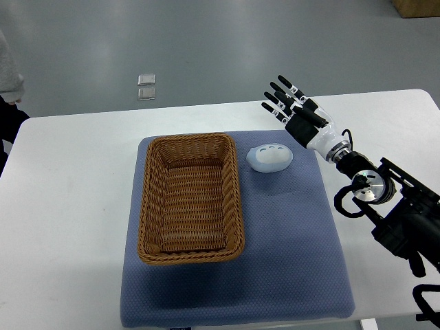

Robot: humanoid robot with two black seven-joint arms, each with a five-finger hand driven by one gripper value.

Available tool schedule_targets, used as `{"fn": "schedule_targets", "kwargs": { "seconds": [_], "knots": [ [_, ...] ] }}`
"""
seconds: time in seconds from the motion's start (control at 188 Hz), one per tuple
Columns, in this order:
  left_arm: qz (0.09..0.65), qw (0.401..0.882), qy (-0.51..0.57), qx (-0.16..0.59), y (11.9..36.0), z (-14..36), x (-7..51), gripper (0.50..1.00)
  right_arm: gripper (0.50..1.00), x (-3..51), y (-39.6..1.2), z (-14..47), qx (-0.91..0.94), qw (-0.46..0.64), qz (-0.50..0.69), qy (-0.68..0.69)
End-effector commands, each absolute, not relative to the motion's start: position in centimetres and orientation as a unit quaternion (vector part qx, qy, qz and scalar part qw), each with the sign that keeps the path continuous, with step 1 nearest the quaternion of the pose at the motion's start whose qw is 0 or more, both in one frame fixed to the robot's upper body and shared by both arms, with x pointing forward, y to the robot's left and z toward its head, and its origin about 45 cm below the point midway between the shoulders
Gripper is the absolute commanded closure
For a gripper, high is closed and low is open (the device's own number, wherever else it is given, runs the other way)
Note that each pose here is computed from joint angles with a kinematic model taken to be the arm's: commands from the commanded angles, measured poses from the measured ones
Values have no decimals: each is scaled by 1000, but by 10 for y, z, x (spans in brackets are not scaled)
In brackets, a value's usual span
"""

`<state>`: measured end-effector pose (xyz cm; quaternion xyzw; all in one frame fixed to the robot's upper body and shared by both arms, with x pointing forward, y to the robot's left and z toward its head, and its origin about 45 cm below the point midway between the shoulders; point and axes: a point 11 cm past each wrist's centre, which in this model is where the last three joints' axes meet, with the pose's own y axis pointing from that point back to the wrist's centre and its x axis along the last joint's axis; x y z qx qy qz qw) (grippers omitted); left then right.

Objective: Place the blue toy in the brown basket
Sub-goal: 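Move the right hand over the pale blue toy beside the basket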

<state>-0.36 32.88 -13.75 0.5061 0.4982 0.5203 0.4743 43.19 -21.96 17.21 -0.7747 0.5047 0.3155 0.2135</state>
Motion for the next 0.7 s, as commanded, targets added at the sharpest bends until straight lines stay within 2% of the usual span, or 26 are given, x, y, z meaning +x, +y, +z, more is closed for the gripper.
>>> {"fn": "schedule_targets", "kwargs": {
  "seconds": [0.0, 0.297, 0.404, 0.552, 0.696],
  "knots": [
    [521, 475, 498, 505, 329, -138, -3, 500, 589, 432, -220, 172, -775, 213, 315, 504],
    [524, 476, 498, 501, 328, -138, -2, 500, 589, 435, -224, 178, -779, 209, 306, 505],
    [524, 475, 498, 502, 328, -138, -2, 500, 589, 442, -233, 189, -804, 172, 266, 504],
    [524, 476, 498, 501, 328, -138, -2, 500, 589, 460, -232, 226, -869, 44, 141, 473],
    [524, 476, 498, 501, 328, -138, -2, 500, 589, 469, -220, 261, -907, -177, -45, 381]
  ]
}}
